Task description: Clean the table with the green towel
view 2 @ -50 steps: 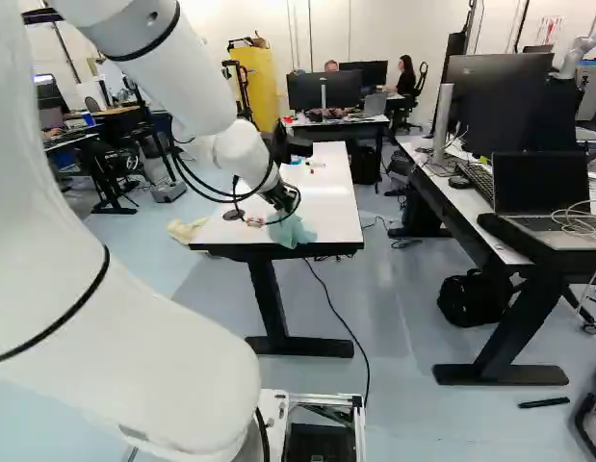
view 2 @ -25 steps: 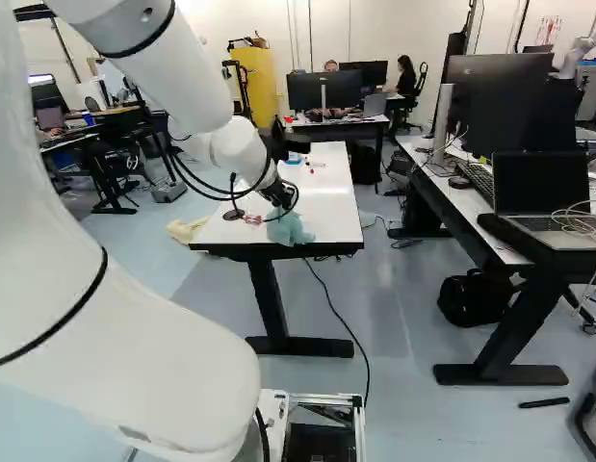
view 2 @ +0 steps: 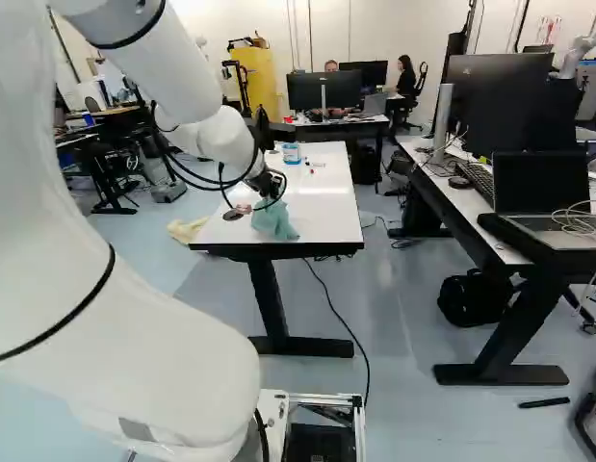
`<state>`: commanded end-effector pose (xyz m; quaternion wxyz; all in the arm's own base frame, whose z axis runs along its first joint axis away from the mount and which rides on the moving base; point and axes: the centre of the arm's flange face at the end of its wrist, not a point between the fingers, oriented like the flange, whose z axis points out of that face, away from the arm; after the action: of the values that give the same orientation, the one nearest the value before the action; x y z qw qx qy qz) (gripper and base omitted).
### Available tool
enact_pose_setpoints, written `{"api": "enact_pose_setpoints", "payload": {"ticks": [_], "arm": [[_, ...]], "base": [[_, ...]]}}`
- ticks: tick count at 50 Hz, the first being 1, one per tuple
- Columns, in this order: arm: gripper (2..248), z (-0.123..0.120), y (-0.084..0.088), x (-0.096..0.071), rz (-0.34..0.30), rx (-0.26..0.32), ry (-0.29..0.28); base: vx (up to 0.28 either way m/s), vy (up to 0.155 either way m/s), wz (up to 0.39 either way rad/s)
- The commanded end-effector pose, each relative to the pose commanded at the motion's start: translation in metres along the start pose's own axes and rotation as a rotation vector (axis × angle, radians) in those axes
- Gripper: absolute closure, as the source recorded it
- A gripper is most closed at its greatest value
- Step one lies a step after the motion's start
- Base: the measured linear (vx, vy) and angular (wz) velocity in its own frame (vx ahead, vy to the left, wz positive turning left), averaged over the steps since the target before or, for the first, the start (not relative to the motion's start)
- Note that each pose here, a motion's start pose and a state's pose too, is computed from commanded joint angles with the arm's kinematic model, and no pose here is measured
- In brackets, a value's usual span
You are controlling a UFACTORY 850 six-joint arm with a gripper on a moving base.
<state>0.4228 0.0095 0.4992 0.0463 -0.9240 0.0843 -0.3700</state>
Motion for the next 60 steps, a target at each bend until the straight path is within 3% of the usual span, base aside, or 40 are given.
{"api": "enact_pose_setpoints", "payload": {"ticks": [60], "arm": [[212,0.029,-0.101,0.011,-0.148,0.138,-0.033]], "base": [[0.0,0.0,0.0]]}}
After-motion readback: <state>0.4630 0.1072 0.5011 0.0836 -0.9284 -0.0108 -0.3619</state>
